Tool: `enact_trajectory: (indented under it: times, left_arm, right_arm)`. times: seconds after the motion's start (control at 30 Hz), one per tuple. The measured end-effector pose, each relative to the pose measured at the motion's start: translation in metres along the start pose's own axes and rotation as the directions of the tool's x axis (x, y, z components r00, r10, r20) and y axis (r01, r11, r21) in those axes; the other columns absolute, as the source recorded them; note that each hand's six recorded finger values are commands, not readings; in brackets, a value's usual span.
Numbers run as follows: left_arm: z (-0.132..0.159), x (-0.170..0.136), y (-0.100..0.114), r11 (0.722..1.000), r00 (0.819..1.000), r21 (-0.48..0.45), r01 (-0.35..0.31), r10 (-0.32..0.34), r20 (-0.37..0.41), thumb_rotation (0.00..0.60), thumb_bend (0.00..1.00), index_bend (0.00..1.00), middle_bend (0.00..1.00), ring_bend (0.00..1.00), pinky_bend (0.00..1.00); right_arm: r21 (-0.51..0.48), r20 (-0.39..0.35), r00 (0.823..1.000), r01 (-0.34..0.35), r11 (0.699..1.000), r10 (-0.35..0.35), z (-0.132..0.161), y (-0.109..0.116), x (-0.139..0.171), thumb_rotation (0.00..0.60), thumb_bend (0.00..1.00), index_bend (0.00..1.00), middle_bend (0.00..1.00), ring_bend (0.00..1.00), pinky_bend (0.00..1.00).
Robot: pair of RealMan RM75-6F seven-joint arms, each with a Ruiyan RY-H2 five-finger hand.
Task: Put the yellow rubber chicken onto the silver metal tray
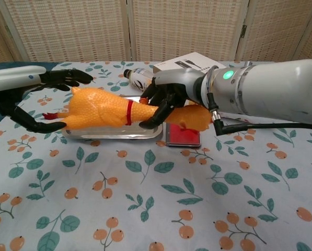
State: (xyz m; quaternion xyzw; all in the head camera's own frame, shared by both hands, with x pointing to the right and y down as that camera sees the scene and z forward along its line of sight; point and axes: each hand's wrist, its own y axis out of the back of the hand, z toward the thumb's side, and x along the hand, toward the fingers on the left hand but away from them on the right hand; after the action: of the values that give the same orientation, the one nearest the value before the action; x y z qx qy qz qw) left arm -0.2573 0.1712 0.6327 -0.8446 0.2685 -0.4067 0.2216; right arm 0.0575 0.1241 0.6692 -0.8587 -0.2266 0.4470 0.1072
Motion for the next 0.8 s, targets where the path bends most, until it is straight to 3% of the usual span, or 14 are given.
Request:
enact_trajectory:
  times: [0.2, 0.47, 0.8]
  left_arm:
    - [0.008, 0.001, -0.008, 0.998, 0.999, -0.028, 0.048, -0.048, -0.001, 0.6, 0.32, 0.0, 0.0, 0.0, 0.06]
    - [0.018, 0.011, -0.008, 0.998, 1.0, -0.061, 0.01, -0.009, 0.016, 0.6, 0.32, 0.0, 0.0, 0.0, 0.06]
    - [0.011, 0.023, -0.01, 1.0, 1.0, -0.022, -0.012, 0.011, -0.028, 0.6, 0.33, 0.0, 0.0, 0.0, 0.05]
  right_arm:
    - [0.015, 0.021, 0.999, 0.035, 0.999, -0.035, 0.0, 0.002, -0.005, 0.6, 0.31, 0.91, 0.65, 0.79, 1.0]
    - [-0.015, 0.028, 0.999, 0.028, 0.999, -0.028, 0.006, -0.004, -0.011, 0.6, 0.31, 0.91, 0.65, 0.79, 1.0]
    - [-0.022, 0.015, 0.999, 0.034, 0.999, -0.034, 0.018, -0.007, -0.013, 0.6, 0.31, 0.91, 0.65, 0.79, 1.0]
